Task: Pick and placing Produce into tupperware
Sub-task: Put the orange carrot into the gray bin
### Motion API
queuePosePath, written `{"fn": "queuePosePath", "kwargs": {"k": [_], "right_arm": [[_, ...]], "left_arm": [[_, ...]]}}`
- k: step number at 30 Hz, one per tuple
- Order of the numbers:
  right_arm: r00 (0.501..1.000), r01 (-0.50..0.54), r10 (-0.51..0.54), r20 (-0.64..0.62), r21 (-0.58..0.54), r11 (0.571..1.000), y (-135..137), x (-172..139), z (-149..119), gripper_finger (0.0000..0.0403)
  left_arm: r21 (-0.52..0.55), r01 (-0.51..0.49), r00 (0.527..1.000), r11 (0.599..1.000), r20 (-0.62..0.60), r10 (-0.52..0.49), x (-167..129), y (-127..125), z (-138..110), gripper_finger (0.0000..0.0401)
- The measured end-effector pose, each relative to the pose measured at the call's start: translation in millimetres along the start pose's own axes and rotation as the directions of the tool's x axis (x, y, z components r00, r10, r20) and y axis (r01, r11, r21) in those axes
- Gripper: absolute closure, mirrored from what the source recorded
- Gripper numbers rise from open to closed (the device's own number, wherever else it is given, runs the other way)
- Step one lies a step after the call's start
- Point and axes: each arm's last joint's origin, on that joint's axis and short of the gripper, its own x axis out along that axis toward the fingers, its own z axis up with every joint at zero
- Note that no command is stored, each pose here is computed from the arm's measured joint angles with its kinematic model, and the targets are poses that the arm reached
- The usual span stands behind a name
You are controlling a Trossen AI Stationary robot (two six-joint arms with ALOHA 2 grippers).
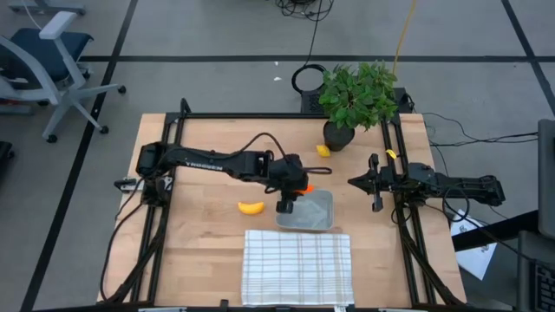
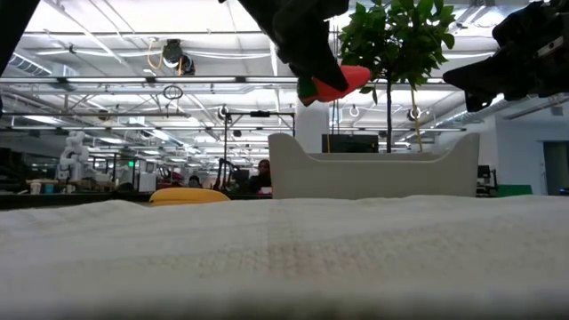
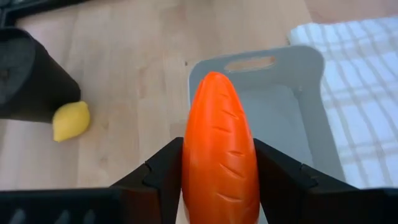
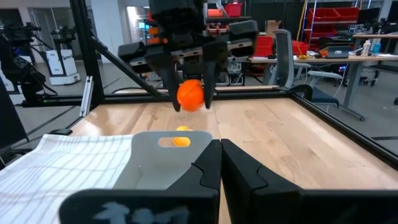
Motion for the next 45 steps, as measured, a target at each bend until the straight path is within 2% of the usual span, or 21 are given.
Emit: {"fn": "queuePosePath", "kwargs": {"k": [5,7,13,15,21,26,37,45], "right_arm": [[1.0,0.0,0.0,0.0,0.004,1.0,0,0,0,0.0403],[1.0,0.0,0.0,-0.001,0.018,1.0,0,0,0,0.0403],[1.0,0.0,0.0,-0.004,0.026,1.0,0,0,0,0.0403],[1.0,0.0,0.0,-0.006,0.027,1.0,0,1,-1,0.0403],[1.0,0.001,-0.001,-0.025,0.031,1.0,0,2,-2,0.0403],[0.999,0.003,-0.001,-0.035,0.045,0.999,0,3,-3,0.0403],[0.999,0.003,-0.002,-0.041,0.045,0.999,0,3,-3,0.0403],[0.999,0.003,-0.001,-0.041,0.053,0.999,0,3,-3,0.0403]], "left_arm": [[-0.025,0.002,1.0,1.0,0.03,-0.001,6,-9,4,0.0231],[-0.032,-0.003,1.0,0.999,0.007,0.003,10,-15,1,0.0231],[-0.014,0.006,1.0,1.0,0.025,-0.006,27,-33,2,0.0231],[-0.007,-0.002,1.0,1.0,-0.011,0.002,33,-37,-2,0.0231],[-0.074,-0.022,1.0,0.997,-0.001,0.022,50,-39,-5,0.0231],[-0.104,-0.016,0.999,0.994,-0.043,0.012,61,-43,-12,0.0231],[-0.134,0.013,0.997,0.991,-0.079,-0.024,60,-60,-15,0.0231],[-0.131,0.01,0.989,0.991,-0.144,-0.029,86,-66,-30,0.0231]]}}
